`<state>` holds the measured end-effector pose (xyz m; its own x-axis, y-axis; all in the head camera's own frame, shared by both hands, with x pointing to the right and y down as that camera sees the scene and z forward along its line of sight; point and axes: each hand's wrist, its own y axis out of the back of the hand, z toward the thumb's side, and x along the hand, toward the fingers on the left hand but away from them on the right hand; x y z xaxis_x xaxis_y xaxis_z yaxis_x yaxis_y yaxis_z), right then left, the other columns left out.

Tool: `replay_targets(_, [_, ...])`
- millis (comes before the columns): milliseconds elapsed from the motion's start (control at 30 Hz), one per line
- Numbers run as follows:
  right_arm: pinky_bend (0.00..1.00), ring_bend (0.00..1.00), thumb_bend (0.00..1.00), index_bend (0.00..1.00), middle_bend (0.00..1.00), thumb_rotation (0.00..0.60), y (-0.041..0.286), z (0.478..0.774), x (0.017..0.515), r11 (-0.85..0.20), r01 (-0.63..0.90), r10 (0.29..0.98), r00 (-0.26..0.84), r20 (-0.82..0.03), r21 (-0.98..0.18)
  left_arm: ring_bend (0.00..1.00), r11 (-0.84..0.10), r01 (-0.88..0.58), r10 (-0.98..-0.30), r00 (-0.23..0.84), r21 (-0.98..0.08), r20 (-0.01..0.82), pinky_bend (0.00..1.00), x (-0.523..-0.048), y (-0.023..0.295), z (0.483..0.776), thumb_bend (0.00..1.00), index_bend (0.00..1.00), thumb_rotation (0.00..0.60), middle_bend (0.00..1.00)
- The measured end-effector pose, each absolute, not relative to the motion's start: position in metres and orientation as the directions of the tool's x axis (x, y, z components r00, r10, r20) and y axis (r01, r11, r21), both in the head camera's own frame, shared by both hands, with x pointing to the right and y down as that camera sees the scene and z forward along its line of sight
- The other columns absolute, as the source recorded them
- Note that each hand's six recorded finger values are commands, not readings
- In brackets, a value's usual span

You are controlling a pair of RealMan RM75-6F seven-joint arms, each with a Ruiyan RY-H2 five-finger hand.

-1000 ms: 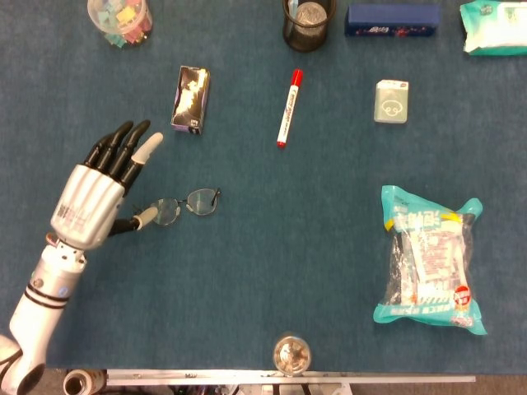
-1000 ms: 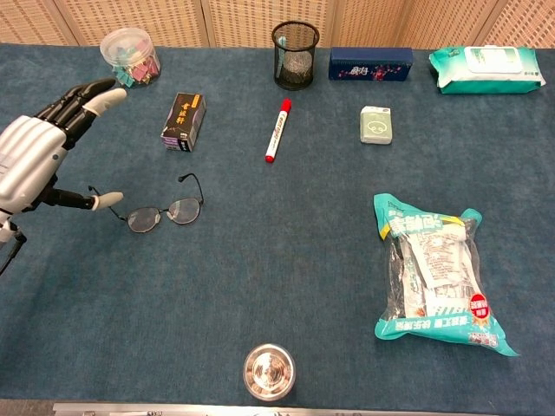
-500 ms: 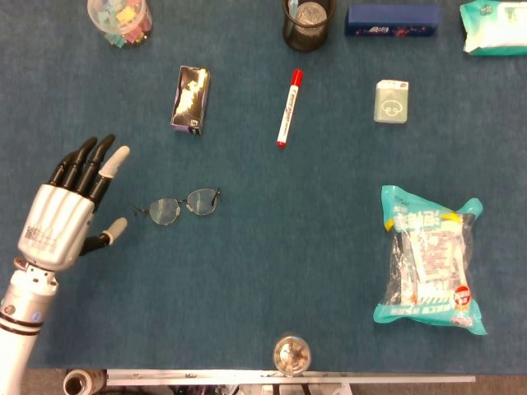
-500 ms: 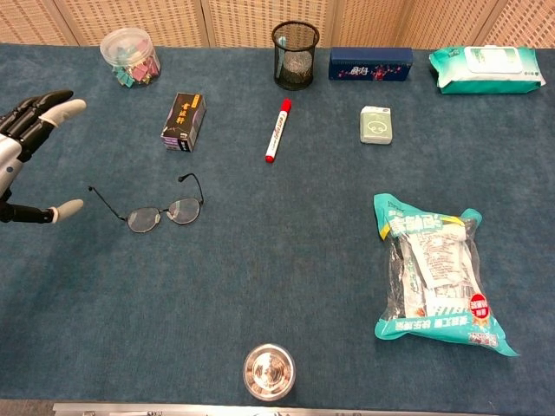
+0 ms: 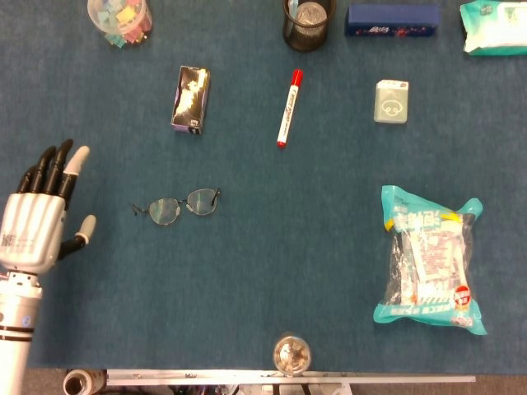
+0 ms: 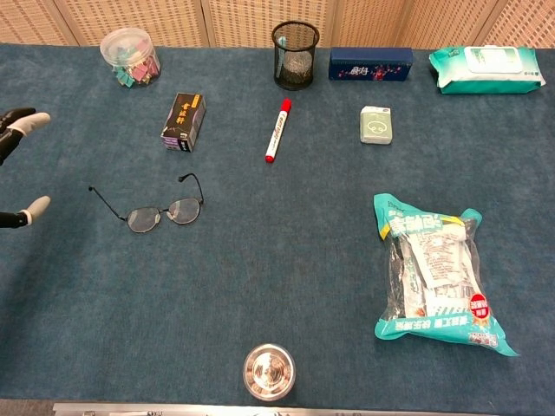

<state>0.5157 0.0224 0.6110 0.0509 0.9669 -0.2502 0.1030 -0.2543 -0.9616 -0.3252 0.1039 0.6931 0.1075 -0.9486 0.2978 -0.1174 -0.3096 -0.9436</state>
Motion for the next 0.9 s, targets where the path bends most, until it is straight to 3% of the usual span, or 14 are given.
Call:
replay_targets(267, [0.36,0.26,0.37,0.31,0.33,0.6,0.021,0.614,0.518,-0.259,0.104,0.966,0.04,-0.256,-0.96,0.0,-0.337,-0.11,-0.941,0.073,-0.935,0.331,0.17,-0.328,0.09,0.707,0.32,0.0,0.6,0.0])
replay_targets(533, [0.36,0.26,0.37,0.31,0.32,0.6,0.022,0.616,0.519,-0.261,0.112,0.965,0.035,-0.259,-0.959,0.0,-0.287,-0.131,-0.956,0.108,-0.949,0.274,0.17,-0.31,0.074,0.702,0.33,0.0,0.6,0.0])
replay_targets(900, [0.36,0.26,0.37,0.31,0.33,0.6,0.024,0.615,0.523,-0.257,0.117,0.967,0.026,-0.255,-0.959,0.0,-0.278,-0.145,-0.955,0.145,-0.95,0.258,0.17,-0.282,0.07,0.692,0.33,0.0,0.6,0.0])
